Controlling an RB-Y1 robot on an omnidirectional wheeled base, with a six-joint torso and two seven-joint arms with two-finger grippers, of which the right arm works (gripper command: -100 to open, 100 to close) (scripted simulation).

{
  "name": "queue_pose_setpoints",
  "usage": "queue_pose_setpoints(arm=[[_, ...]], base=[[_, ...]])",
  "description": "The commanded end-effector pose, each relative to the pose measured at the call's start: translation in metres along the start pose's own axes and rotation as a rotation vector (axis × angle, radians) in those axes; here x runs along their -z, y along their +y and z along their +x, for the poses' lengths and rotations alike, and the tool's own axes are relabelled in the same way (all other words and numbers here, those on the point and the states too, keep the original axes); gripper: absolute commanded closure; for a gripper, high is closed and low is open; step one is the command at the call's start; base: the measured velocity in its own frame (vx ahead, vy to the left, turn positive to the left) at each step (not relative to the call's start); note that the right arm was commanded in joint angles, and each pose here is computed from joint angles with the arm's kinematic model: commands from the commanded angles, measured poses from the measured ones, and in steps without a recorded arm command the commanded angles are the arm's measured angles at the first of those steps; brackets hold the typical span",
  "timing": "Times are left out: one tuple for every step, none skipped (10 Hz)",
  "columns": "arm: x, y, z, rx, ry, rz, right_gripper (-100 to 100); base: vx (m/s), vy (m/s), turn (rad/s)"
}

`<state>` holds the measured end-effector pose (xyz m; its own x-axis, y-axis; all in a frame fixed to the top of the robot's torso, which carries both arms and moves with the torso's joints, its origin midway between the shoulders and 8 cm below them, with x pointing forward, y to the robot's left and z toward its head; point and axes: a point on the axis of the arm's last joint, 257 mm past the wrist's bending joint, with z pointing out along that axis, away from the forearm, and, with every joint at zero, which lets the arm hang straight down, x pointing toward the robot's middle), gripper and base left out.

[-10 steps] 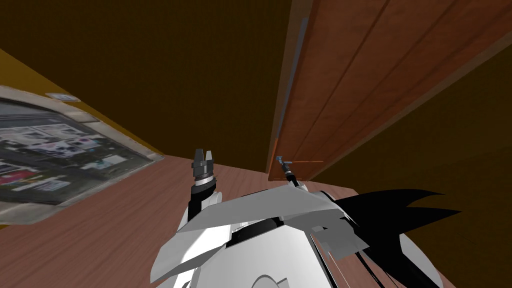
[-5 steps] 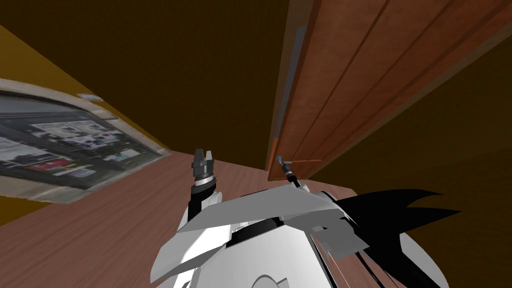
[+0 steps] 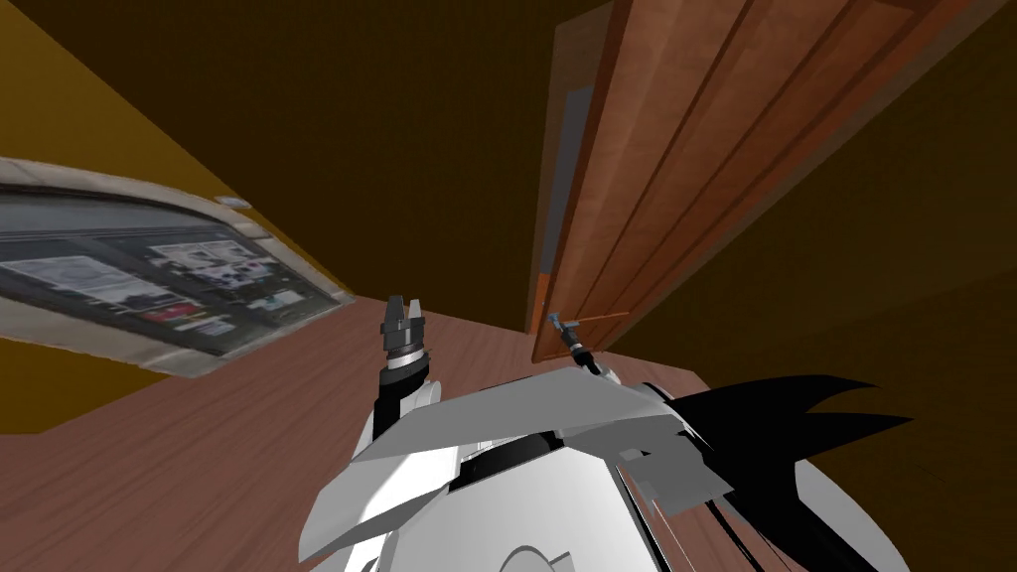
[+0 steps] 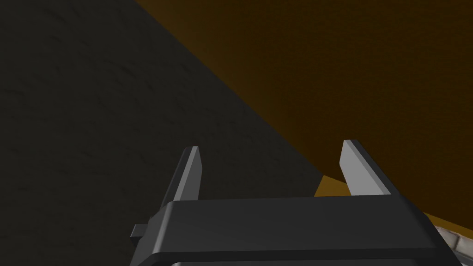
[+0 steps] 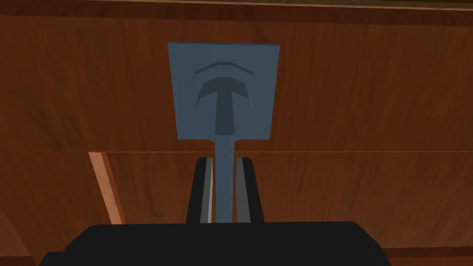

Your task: Pull the door open

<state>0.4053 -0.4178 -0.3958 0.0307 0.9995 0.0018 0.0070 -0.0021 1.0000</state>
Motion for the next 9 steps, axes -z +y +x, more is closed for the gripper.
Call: queue_pose_setpoints(arm=[[0.0094,0.0,-0.003,0.002,0.018,-0.003,100],[0.0153,0.001,-0.004,0.003,0.029,-0.005,100],[0.0153,0.001,-0.004,0.003,0.029,-0.005,100],[0.0255,0.001,-0.006,0.004,0.049,-0.006,100],[0.029,0.002,-0.007,0.004,0.056,-0.007,100],[0.029,0.002,-0.007,0.004,0.056,-0.007,100],[0.0357,0.002,-0.008,0.004,0.069,-0.007,100],[0.0388,0.002,-0.009,0.004,0.076,-0.007,100],[0.0466,0.003,-0.01,0.003,0.091,-0.007,100]], base=[[-0.121,-0.033,0.131],[-0.207,-0.101,0.176],[-0.177,-0.07,0.077],[-0.16,-0.049,0.145],[-0.191,-0.065,0.114],[-0.119,-0.042,0.02],[-0.1,-0.027,0.091],[-0.133,-0.047,0.084],[-0.164,-0.055,0.153]])
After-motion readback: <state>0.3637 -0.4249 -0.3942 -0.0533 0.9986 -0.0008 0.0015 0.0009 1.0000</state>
